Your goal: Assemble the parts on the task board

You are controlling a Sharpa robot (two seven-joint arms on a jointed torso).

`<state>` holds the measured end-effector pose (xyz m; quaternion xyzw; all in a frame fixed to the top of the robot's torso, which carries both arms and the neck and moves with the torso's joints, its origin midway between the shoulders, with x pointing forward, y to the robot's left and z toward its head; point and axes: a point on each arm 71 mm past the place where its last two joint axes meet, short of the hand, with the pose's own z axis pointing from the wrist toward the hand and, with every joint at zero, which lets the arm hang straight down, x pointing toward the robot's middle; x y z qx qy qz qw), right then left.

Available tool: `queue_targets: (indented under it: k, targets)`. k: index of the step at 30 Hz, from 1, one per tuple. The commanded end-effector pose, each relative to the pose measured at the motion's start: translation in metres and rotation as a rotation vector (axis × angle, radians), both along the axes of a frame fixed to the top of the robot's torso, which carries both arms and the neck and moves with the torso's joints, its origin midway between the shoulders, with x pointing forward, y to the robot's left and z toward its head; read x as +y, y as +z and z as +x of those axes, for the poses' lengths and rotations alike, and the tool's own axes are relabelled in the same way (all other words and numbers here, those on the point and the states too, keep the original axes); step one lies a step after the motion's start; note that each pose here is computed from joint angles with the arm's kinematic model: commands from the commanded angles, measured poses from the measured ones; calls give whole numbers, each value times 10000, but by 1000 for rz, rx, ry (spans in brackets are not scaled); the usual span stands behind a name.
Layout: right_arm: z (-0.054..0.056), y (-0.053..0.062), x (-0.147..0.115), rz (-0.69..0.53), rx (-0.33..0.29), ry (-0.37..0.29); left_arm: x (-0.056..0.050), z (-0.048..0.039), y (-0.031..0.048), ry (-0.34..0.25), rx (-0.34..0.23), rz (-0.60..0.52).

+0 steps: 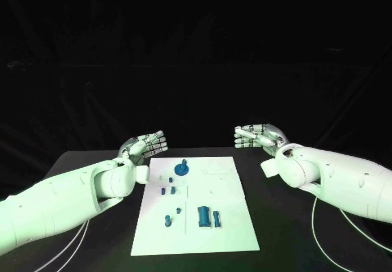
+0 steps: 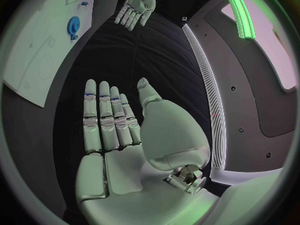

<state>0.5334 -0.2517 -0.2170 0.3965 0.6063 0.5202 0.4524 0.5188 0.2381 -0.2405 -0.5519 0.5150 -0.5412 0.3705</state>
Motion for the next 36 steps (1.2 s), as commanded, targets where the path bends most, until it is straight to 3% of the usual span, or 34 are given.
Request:
queue_targets:
  k: [1,7,12,18,24,36]
  targets:
    - [-35,-10,44,10,-6,-17,-44,-35,4,7,-11,16]
    - [-186,-36,201,61,-24,-78,-173,-180,28,38,-44,73]
    - [-410,-60,389,114,-34,-161,-324,-372,84,78,-97,139]
    - [-625,-71,537,145,-31,-233,-430,-528,145,109,-143,185]
    - [-713,-72,590,152,-27,-261,-457,-571,163,118,-156,197]
    - [-716,-72,592,153,-27,-262,-457,-571,163,118,-156,197]
